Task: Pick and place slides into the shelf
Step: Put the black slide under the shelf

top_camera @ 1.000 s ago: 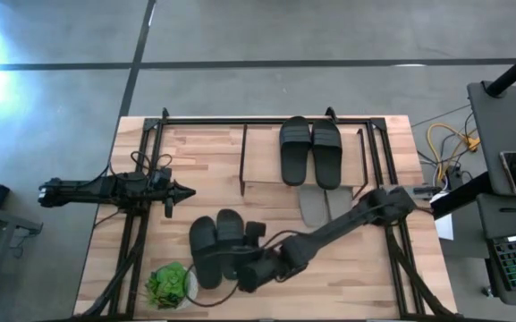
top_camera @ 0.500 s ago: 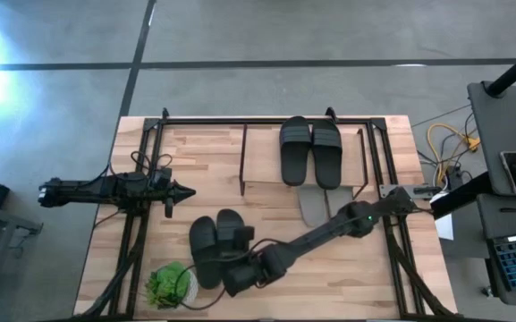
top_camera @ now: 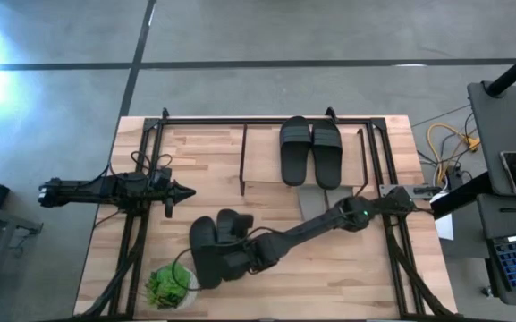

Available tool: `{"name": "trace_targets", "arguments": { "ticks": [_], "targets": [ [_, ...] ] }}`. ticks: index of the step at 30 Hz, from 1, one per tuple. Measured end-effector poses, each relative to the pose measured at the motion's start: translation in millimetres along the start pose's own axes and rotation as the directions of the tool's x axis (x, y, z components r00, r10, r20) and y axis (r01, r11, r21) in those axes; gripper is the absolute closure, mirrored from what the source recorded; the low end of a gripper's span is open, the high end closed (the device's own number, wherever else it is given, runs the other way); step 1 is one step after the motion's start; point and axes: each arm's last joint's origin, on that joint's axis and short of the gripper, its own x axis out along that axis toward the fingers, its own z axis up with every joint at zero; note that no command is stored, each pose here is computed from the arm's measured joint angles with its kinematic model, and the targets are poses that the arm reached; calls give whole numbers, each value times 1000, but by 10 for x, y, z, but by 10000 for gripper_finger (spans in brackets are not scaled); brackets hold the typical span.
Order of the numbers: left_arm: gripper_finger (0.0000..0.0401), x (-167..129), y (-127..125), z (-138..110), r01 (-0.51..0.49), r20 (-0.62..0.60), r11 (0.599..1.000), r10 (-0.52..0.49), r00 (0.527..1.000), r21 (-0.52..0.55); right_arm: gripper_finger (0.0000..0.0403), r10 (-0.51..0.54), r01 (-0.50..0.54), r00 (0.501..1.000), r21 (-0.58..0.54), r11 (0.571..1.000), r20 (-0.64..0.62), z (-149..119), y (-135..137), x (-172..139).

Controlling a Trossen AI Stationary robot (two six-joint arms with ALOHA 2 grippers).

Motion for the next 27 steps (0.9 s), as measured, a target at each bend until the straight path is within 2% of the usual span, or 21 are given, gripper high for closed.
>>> {"name": "trace_targets", "arguments": {
  "ticks": [6, 15, 21, 27],
  "targets": [
    [401, 0, 0, 0, 0, 0, 1000, 0, 1000, 0, 215, 38, -38, 999, -12, 999, -39, -31, -68, 110],
    [401, 1, 1, -1, 0, 0, 1000, 0, 1000, 0, 216, 18, -23, 996, -57, 998, -87, -184, -13, 223],
    [401, 0, 0, 0, 0, 0, 1000, 0, 1000, 0, 216, -95, 91, 994, -61, 994, -54, -158, -60, 211],
    [401, 0, 1, 0, 0, 0, 1000, 0, 1000, 0, 246, -113, 108, 991, -73, 991, -73, -176, -138, 289]
  ]
}}
